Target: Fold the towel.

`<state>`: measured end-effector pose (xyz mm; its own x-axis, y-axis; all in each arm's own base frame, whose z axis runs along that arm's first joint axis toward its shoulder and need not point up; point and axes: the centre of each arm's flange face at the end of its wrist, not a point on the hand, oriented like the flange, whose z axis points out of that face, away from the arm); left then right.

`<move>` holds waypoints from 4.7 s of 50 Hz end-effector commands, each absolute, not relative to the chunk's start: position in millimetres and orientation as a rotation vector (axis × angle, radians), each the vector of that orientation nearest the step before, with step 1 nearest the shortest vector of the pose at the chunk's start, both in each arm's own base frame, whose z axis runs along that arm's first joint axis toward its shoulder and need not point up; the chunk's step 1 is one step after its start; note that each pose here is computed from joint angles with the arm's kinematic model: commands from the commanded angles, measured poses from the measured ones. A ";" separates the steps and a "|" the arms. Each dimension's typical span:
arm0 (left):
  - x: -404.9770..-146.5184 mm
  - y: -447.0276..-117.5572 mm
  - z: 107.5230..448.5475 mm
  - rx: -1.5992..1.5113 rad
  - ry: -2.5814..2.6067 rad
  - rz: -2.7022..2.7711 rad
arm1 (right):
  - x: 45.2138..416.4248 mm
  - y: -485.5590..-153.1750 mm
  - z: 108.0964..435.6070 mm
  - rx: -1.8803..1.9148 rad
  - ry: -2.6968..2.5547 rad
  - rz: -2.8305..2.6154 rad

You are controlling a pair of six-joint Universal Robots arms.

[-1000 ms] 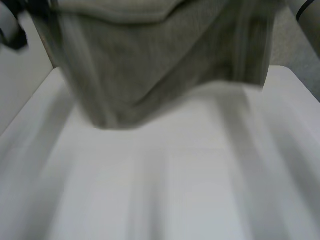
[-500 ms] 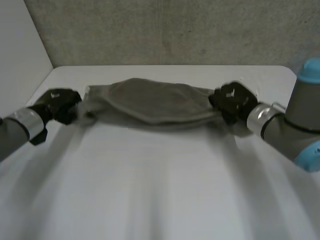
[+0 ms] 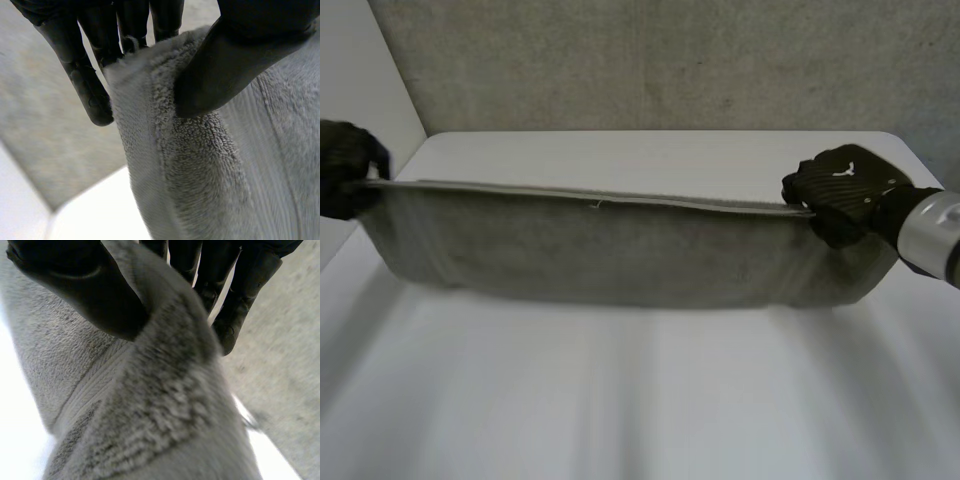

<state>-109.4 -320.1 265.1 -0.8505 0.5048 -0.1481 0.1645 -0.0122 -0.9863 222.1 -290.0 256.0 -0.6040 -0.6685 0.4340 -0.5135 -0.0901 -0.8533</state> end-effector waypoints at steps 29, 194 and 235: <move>-144.1 -416.4 179.1 -0.727 -2.255 1.843 | 276.2 -375.7 159.8 -1.541 2.103 -1.728; -150.7 -299.6 214.8 -0.729 -2.208 1.908 | 386.7 -218.4 213.9 -1.357 1.773 -1.898; -336.9 -243.8 159.7 -0.931 -1.933 1.498 | 283.2 -248.5 121.0 -1.133 2.105 -1.764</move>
<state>-330.9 -227.2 175.7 -0.5894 0.8078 0.0077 0.1920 0.1494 -0.9700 282.6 -245.5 127.4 -0.6936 -0.6420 0.3267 -0.4373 0.0148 -0.8992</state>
